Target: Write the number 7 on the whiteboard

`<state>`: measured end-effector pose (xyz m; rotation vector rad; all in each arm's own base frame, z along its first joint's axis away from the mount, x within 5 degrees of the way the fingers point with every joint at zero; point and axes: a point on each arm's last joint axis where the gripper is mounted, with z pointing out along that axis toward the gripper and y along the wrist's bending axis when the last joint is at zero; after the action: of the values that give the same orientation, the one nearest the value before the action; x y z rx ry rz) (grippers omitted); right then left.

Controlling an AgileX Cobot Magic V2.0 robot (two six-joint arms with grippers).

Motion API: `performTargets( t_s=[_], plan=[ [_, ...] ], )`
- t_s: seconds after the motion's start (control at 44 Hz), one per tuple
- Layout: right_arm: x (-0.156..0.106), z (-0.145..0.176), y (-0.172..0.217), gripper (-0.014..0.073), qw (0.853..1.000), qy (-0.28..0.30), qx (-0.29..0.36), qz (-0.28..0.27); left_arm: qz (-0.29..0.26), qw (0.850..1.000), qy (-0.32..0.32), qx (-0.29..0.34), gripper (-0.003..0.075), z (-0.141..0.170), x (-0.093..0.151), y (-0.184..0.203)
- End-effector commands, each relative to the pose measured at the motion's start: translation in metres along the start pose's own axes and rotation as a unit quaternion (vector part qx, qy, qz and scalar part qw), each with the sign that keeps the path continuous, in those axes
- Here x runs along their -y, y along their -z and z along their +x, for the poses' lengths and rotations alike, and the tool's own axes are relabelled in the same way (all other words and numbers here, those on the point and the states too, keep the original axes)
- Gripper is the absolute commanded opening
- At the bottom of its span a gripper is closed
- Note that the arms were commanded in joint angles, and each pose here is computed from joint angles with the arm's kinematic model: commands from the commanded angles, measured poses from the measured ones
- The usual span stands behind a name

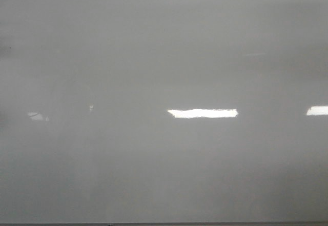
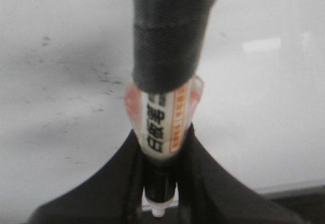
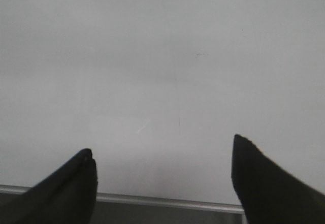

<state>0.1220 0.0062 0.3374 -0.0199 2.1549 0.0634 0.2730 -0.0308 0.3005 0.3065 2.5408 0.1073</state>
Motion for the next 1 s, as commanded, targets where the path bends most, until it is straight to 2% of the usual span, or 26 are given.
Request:
performTargets(
  t_s=[0.0, 0.114, 0.159, 0.296, 0.319, 0.41, 0.546, 0.637, 0.683, 0.774, 0.887, 0.978],
  plan=[
    [-0.002, -0.016, 0.004, 0.0571, 1.000, 0.002, -0.004, -0.005, 0.028, 0.997, -0.076, 0.010, -0.0020, -0.006, 0.024, 0.031],
    [-0.002, -0.020, -0.003, 0.0571, 0.999, 0.001, -0.049, -0.007, 0.091, 0.980, -0.174, 0.007, -0.0020, -0.006, 0.058, 0.043],
    [-0.003, -0.021, -0.008, 0.0571, 0.998, 0.005, -0.063, -0.014, 0.128, 0.968, -0.214, 0.018, -0.0020, -0.007, 0.073, 0.046],
    [-0.017, -0.025, -0.020, 0.0571, 0.991, 0.049, -0.094, -0.076, 0.225, 0.923, -0.311, 0.030, -0.0020, -0.005, 0.108, 0.054],
    [-0.021, -0.026, -0.023, 0.0571, 0.989, 0.064, -0.100, -0.093, 0.243, 0.911, -0.331, 0.027, -0.0020, -0.004, 0.114, 0.054],
    [-0.034, -0.028, -0.030, 0.0571, 0.978, 0.113, -0.109, -0.140, 0.277, 0.884, -0.376, 0.031, -0.0020, -0.005, 0.132, 0.057],
    [-0.063, -0.025, -0.038, 0.0571, 0.944, 0.214, -0.118, -0.221, 0.297, 0.849, -0.434, 0.046, -0.0020, -0.003, 0.159, 0.061],
    [-0.084, -0.019, -0.037, 0.0571, 0.907, 0.289, -0.116, -0.282, 0.308, 0.825, -0.471, 0.056, -0.0020, 0.002, 0.176, 0.063],
    [-0.093, -0.016, -0.035, 0.0571, 0.889, 0.319, -0.107, -0.310, 0.314, 0.817, -0.481, 0.056, -0.0020, 0.005, 0.184, 0.063],
    [-0.113, -0.013, -0.029, 0.0571, 0.856, 0.356, -0.077, -0.368, 0.326, 0.797, -0.507, 0.051, -0.0020, 0.013, 0.200, 0.063],
    [-0.129, -0.012, -0.025, 0.0552, 0.832, 0.376, -0.045, -0.406, 0.338, 0.773, -0.534, 0.054, -0.0020, 0.022, 0.217, 0.067],
    [-0.137, -0.010, -0.024, 0.0508, 0.822, 0.378, -0.039, -0.423, 0.344, 0.763, -0.544, 0.057, -0.0020, 0.026, 0.225, 0.071]
  ],
)
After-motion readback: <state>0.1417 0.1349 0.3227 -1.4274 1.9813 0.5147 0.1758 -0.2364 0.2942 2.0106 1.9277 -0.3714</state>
